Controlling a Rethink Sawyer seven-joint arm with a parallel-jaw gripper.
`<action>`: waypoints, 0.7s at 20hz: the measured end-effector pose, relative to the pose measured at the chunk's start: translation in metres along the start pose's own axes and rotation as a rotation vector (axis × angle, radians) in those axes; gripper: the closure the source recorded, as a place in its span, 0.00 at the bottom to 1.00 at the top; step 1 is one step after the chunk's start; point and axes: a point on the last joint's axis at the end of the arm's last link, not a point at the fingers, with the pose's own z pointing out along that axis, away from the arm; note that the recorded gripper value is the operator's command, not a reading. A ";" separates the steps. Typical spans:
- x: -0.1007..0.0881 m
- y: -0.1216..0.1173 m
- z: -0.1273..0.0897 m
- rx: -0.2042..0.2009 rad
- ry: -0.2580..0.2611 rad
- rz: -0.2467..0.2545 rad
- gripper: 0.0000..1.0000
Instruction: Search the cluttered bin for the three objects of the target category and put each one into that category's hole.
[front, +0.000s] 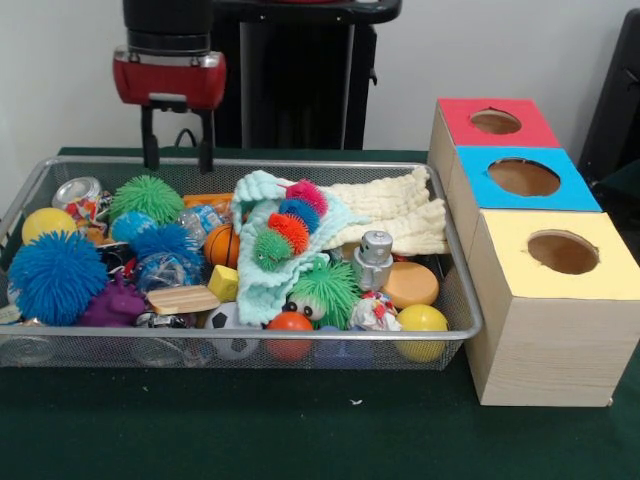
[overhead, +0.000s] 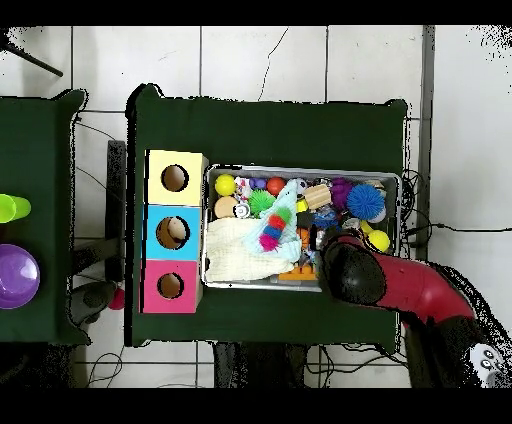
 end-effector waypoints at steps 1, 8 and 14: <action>0.001 0.014 0.000 0.008 0.007 -0.030 0.00; 0.000 0.097 -0.005 0.004 0.020 -0.163 0.00; 0.002 0.135 -0.007 -0.005 0.029 -0.189 0.00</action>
